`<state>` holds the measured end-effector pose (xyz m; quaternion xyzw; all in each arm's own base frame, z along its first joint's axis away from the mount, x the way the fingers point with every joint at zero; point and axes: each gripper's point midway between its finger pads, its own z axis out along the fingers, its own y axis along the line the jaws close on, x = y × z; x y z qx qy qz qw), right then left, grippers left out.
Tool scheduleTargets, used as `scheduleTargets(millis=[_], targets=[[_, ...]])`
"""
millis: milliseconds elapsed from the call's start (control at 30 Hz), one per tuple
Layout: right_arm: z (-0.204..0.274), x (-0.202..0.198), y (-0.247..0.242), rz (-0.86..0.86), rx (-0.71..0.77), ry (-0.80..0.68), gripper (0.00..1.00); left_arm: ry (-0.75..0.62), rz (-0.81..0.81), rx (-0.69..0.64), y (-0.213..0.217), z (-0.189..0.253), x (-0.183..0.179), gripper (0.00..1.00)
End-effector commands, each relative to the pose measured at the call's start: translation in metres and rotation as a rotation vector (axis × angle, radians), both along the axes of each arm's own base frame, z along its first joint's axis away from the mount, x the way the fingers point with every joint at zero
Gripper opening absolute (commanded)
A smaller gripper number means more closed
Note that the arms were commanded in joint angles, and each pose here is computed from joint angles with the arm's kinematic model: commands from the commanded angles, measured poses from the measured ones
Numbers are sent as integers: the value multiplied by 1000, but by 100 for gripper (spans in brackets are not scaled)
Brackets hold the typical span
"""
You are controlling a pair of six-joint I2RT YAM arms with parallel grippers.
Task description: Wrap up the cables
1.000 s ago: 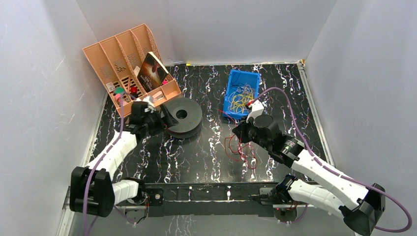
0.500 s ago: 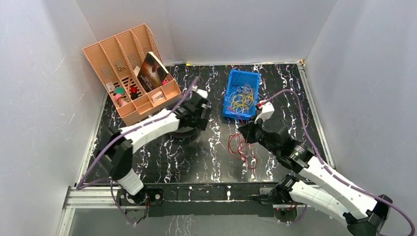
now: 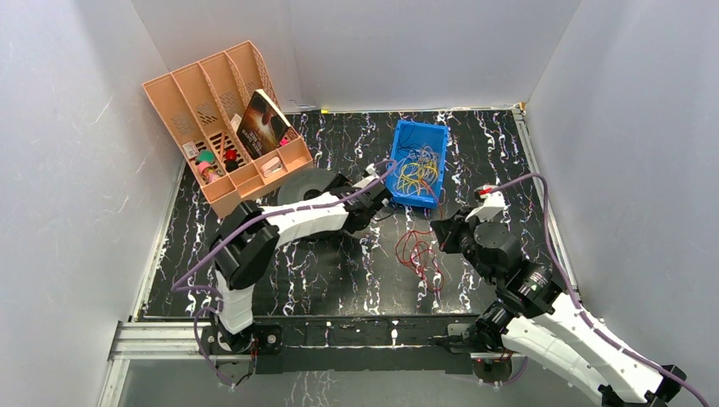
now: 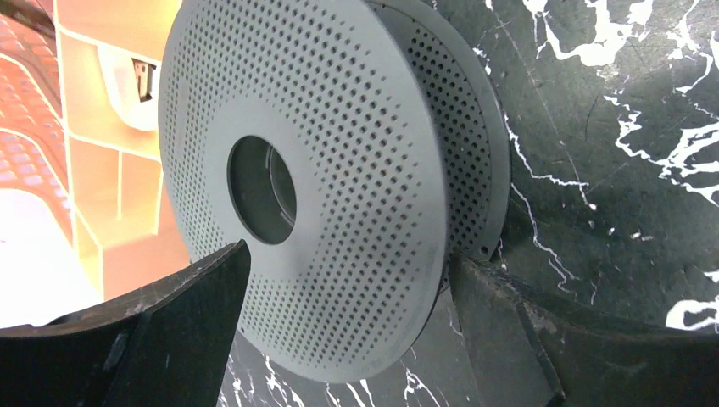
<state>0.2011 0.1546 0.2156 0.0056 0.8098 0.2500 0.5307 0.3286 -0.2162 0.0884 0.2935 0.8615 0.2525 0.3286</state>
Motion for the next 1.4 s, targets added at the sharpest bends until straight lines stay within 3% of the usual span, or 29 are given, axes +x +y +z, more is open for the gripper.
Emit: scheduleTargets(millis=[0,367,567,767,967,1133,1367], targets=[[10,6,-7,-61,40,-26,0,-86,-38,117,-7,14,11,85],[11,5,-10,-74,65,-33,0,-203,-45,197,-13,13,26,68],[12,4,-9,-71,73,-37,0,-244,-44,200,-13,18,28,48],[15,5,-8,-67,77,-40,0,-291,-46,179,-13,35,27,20],[18,5,-7,-64,81,-43,0,-356,-36,130,-11,65,23,2],[21,6,-8,-70,80,-46,0,-426,-19,31,-4,97,12,0],[28,7,-9,-74,74,-55,0,-477,1,-255,9,129,-12,0]])
